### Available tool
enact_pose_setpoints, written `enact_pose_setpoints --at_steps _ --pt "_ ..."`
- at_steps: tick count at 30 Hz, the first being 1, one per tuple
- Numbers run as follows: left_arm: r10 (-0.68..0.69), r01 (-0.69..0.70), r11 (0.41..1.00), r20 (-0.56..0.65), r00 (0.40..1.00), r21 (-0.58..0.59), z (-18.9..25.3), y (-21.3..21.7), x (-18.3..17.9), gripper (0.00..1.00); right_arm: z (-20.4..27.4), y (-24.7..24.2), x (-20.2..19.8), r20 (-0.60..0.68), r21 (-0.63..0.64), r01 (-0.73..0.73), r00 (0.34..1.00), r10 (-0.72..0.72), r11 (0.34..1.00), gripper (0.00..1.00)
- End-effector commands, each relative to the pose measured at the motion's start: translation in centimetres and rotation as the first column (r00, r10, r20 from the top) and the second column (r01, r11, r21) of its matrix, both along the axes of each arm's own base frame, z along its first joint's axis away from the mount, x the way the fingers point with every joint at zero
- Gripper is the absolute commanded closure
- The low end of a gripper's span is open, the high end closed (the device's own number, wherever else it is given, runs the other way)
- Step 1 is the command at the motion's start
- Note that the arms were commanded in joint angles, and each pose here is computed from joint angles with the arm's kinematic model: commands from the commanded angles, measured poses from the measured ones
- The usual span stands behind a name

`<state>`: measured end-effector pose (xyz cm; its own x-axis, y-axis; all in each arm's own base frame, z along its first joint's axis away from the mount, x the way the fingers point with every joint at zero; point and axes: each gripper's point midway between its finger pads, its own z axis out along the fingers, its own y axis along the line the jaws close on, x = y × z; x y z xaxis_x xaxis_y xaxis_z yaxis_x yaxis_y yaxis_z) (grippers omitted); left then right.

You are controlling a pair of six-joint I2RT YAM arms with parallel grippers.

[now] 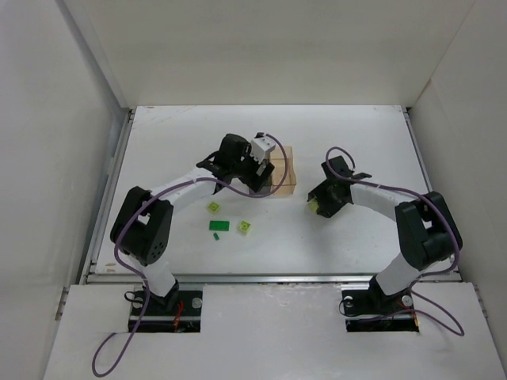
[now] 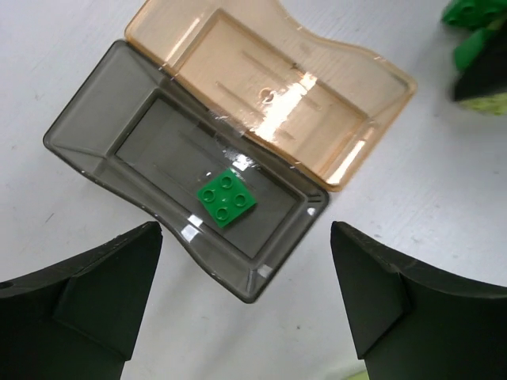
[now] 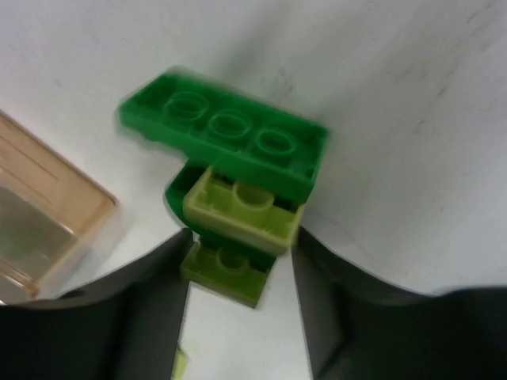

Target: Sort the legos into containers by color

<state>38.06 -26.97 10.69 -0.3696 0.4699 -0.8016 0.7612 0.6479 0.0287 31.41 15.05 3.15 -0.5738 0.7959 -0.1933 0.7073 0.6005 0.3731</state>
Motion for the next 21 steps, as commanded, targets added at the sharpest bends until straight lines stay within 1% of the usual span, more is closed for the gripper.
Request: enact_pose_setpoints --at_steps 1,3,4,5,6,7,8,10,12,13,14,15,16,17,18,19,20,21 --pt "-0.062 0.069 0.995 0.093 0.994 -0.075 6.2 -1.9 -1.0 0.15 -0.2 1.5 0.6 -0.012 0.072 -0.025 1.0 0.026 0.997 0.34" --pt "-0.089 0.099 0.991 0.104 0.991 -0.095 7.3 -2.3 -1.9 0.15 -0.1 1.8 0.7 -0.013 0.078 -0.041 0.999 0.043 0.996 0.24" --pt "-0.096 0.105 0.991 0.11 0.989 -0.086 7.5 -2.1 -2.0 0.15 -0.5 1.7 0.6 -0.019 0.068 -0.058 0.998 0.059 0.996 0.17" --pt "-0.095 0.106 0.99 0.118 0.988 -0.09 7.9 -2.1 -2.1 0.15 0.3 1.9 1.3 0.006 0.069 -0.072 0.997 0.071 0.995 0.12" --pt "-0.117 0.129 0.989 0.141 0.983 -0.078 8.3 -2.2 -2.5 0.15 0.6 1.6 0.9 -0.005 0.045 -0.092 0.996 0.092 0.995 0.07" --pt "-0.123 0.134 0.989 0.138 0.983 -0.068 8.1 -2.1 -2.7 0.15 0.7 1.2 1.0 -0.007 0.017 -0.098 0.995 0.098 0.995 0.0" --pt "-0.138 0.148 0.987 0.134 0.981 -0.062 8.0 -1.9 -3.2 0.15 1.8 1.1 1.4 0.015 0.003 -0.111 0.994 0.111 0.994 0.0" --pt "-0.17 0.178 0.983 0.159 0.973 -0.039 8.4 -2.0 -3.6 0.15 2.8 0.0 0.1 -0.006 -0.049 -0.146 0.989 0.146 0.988 0.0" --pt "-0.211 0.218 0.976 0.168 0.963 -0.027 8.4 -2.3 -4.4 0.15 4.2 -1.1 -0.2 0.012 -0.102 -0.153 0.988 0.155 0.983 0.0" --pt "-0.265 0.273 0.962 0.188 0.946 -0.015 8.4 -2.7 -5.2 0.16 5.5 -2.2 -0.9 0.029 -0.144 -0.152 0.987 0.158 0.978 0.0" --pt "-0.307 0.317 0.948 0.211 0.928 -0.013 9.0 -3.3 -5.9 0.16 6.1 -2.7 -1.2 0.038 -0.16 -0.143 0.988 0.15 0.977 0.0" --pt "-0.341 0.35 0.937 0.215 0.915 -0.005 8.7 -3.4 -6.3 0.16 6.7 -3.1 -1.5 0.047 -0.177 -0.148 0.986 0.158 0.973 0.0" --pt "-0.394 0.403 0.915 0.218 0.893 0.005 8.6 -4.1 -7.2 0.16 7.9 -3.9 -1.5 0.075 -0.193 -0.148 0.983 0.165 0.97 0.0" --pt "-0.47 0.483 0.876 0.233 0.852 -0.002 9.0 -5.2 -8.5 0.16 8.6 -4.3 -1.5 0.086 -0.196 -0.146 0.982 0.165 0.97 0.0" --pt "-0.534 0.542 0.84 0.234 0.812 0.035 8.3 -5.7 -9.2 0.16 9.4 -4.9 -1.0 0.112 -0.201 -0.118 0.983 0.142 0.973 0.0" --pt "-0.577 0.584 0.811 0.23 0.783 0.046 8.0 -6.3 -9.8 0.16 9.2 -5.4 -1.2 0.099 -0.208 -0.119 0.985 0.142 0.971 0.0" --pt "-0.636 0.644 0.764 0.222 0.739 0.042 7.6 -7.9 -10.7 0.14 10.0 -5.8 -0.8 0.123 -0.215 -0.097 0.984 0.125 0.972 0.0" --pt "-0.663 0.67 0.74 0.215 0.717 0.05 7.2 -8.7 -11.1 0.12 10.0 -6.7 -0.5 0.125 -0.223 -0.069 0.987 0.099 0.972 0.0"
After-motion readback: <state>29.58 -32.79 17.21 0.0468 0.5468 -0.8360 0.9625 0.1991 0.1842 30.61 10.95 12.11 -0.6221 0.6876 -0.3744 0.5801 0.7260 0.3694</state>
